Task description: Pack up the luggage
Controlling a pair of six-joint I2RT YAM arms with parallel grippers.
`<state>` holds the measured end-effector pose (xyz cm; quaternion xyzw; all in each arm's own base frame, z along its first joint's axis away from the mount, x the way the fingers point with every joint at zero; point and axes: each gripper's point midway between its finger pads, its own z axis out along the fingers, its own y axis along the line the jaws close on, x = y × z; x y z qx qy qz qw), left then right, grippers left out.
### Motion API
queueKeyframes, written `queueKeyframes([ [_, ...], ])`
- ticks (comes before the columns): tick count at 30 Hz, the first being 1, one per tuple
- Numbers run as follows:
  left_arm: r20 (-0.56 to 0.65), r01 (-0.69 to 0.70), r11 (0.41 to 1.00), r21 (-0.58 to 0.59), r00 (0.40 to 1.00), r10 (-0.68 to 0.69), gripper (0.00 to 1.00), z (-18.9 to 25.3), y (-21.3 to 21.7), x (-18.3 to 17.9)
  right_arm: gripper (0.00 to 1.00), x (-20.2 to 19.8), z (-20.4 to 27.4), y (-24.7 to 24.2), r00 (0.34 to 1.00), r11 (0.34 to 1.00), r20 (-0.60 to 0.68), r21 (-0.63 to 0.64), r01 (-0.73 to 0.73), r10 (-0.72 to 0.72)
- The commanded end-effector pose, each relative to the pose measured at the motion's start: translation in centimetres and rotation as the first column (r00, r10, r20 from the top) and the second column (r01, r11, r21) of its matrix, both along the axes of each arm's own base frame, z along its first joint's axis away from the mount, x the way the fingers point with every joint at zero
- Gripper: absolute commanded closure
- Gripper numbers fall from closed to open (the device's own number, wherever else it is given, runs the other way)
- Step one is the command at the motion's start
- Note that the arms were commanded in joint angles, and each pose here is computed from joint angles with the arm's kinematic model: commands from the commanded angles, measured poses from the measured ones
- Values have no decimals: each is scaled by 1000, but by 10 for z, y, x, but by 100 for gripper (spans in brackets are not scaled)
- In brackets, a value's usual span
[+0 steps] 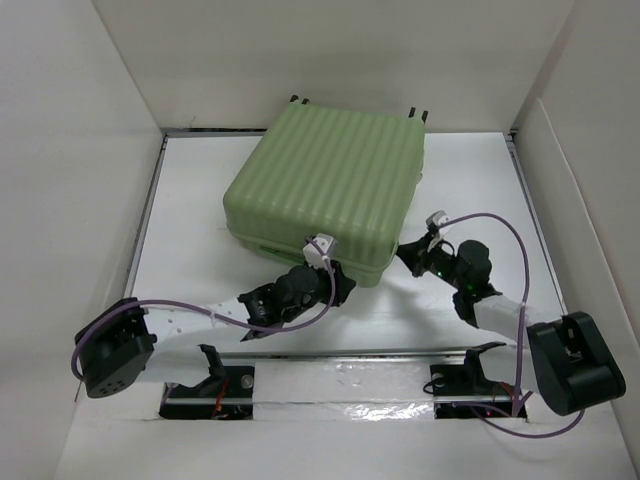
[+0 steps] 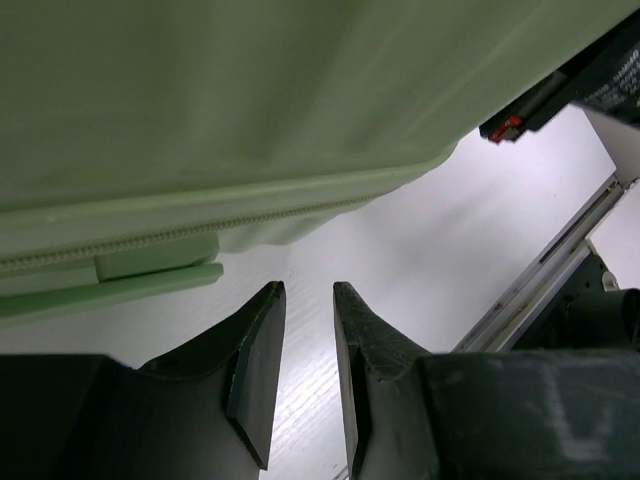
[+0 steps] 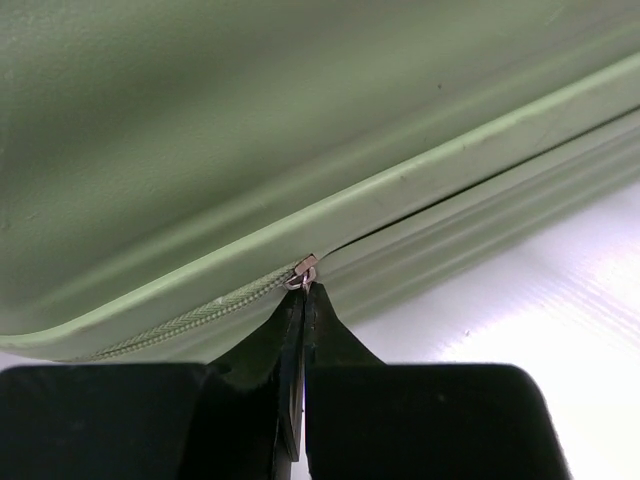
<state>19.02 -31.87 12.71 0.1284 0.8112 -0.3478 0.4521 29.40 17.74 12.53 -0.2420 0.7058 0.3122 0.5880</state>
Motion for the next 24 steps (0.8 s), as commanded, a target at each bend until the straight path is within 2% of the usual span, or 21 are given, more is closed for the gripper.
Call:
queueKeyframes([
  [1, 82, -24, 995, -96, 996, 32, 77, 41, -14, 20, 100, -5, 46, 4, 993, 992, 117, 123, 0, -15],
  [2, 87, -35, 994, -104, 995, 44, 77, 46, -16, 26, 100, -15, 52, 9, 993, 990, 122, 139, -24, 7],
  [4, 100, -62, 990, -125, 992, 75, 77, 53, -15, 38, 100, -26, 29, 8, 1000, 993, -10, 114, 19, -18],
  [6, 111, -89, 985, -148, 988, 106, 77, 59, -15, 50, 100, -52, 19, 19, 996, 996, -91, 93, -12, 21],
  [8, 117, -105, 981, -161, 985, 124, 77, 67, -15, 61, 100, -62, 15, 19, 990, 998, -138, 66, 22, -13],
  [11, 133, -124, 978, -170, 980, 148, 78, 71, -17, 74, 100, -102, 3, 26, 968, 1000, -249, 9, -27, 28],
  [14, 147, -107, 977, -184, 980, 135, 78, 79, -25, 77, 100, -125, 14, 41, 957, 993, -272, 69, -91, 106],
  [17, 140, -97, 977, -188, 982, 125, 78, 78, -35, 81, 100, -145, 14, 61, 936, 988, -315, 47, -148, 155],
  [19, 130, -93, 976, -195, 984, 120, 79, 75, -42, 83, 100, -161, 25, 86, 929, 975, -298, 66, -211, 221],
  [20, 127, -75, 978, -195, 987, 101, 79, 75, -50, 81, 100, -165, 15, 97, 915, 975, -337, 46, -217, 219],
  [21, 129, -56, 980, -194, 988, 82, 79, 75, -56, 76, 100, -165, 27, 112, 921, 972, -310, 86, -219, 235],
  [22, 130, -46, 981, -190, 989, 72, 79, 76, -61, 74, 100, -154, 39, 121, 943, 983, -285, 106, -149, 173],
  [23, 137, -55, 980, -191, 987, 82, 79, 80, -63, 74, 100, -159, 29, 136, 934, 985, -314, 92, -147, 169],
  [24, 140, -58, 981, -186, 986, 85, 79, 81, -61, 74, 100, -152, 43, 147, 946, 983, -286, 141, -117, 153],
])
